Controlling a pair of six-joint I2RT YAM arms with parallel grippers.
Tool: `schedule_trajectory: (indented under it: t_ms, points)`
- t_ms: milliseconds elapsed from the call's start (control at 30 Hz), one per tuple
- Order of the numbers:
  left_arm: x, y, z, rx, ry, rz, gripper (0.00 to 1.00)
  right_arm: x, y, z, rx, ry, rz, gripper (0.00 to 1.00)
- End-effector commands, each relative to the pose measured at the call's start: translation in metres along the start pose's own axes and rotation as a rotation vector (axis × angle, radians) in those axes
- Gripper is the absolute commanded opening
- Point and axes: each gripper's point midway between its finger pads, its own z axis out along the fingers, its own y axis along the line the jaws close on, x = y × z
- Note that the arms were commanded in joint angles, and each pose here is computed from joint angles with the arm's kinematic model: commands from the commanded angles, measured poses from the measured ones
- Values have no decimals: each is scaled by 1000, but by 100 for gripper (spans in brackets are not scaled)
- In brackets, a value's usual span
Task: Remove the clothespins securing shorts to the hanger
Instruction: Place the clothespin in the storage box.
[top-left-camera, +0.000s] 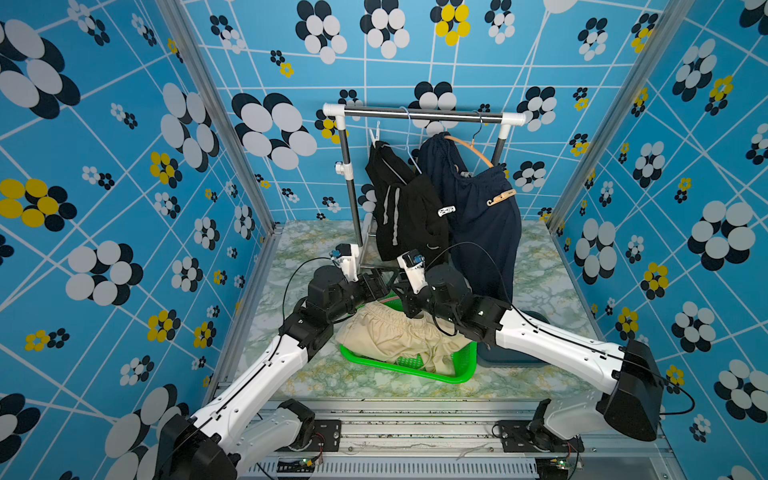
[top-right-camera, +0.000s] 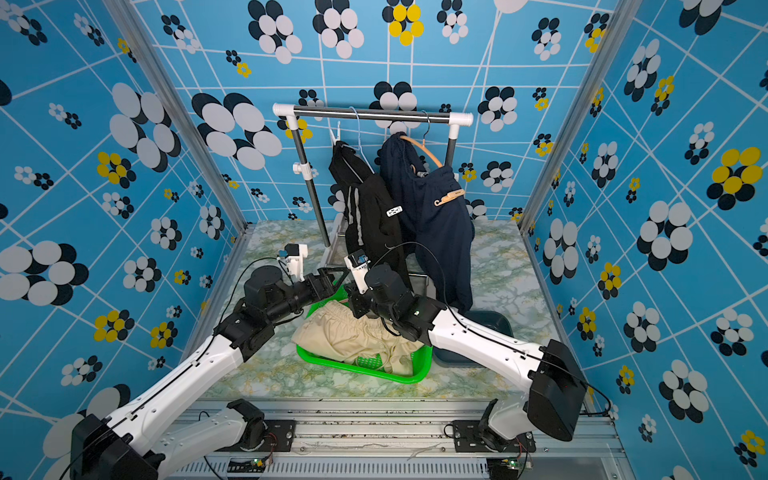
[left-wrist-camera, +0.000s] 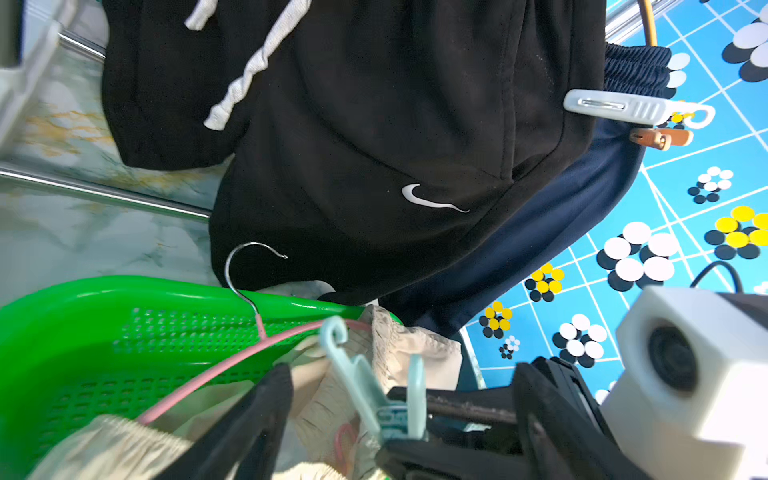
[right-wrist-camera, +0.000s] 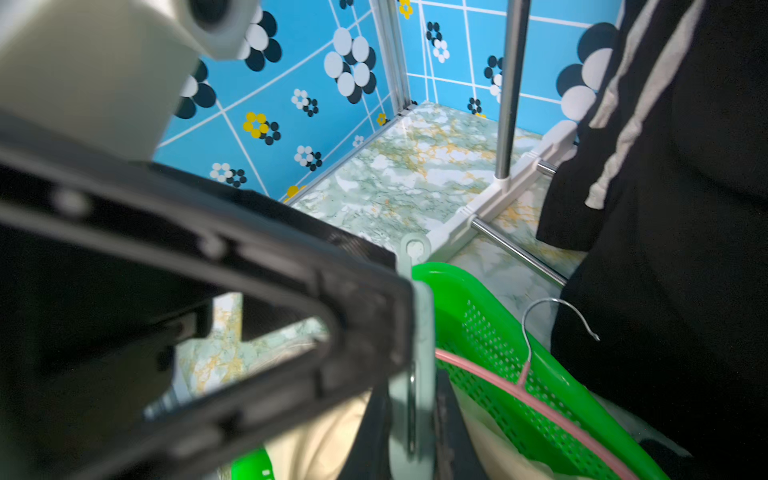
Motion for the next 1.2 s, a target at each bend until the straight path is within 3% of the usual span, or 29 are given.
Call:
schedule_trajectory:
  t_ms: [0, 100, 267, 633, 700, 900, 1167]
  points:
    - [-14, -11, -13, 17, -35, 71, 94, 12, -30, -24, 143, 27, 35, 0]
    - [-14, -4, -16, -10, -27, 102, 100, 27, -51, -43, 248, 63, 54, 0]
    - [-10, 3, -7, -11, 53, 154, 99, 52, -93, -82, 434, 137, 115, 0]
    - [1, 36, 50, -20, 264, 216, 96, 123, -172, -150, 689, 276, 363, 0]
    - [1, 47, 61, -40, 290, 223, 91, 135, -182, -158, 721, 289, 404, 0]
    - [5, 73, 90, -69, 379, 217, 87, 177, -208, -171, 790, 336, 525, 0]
    - [25, 102, 120, -74, 485, 171, 78, 222, -225, -166, 810, 379, 634, 0]
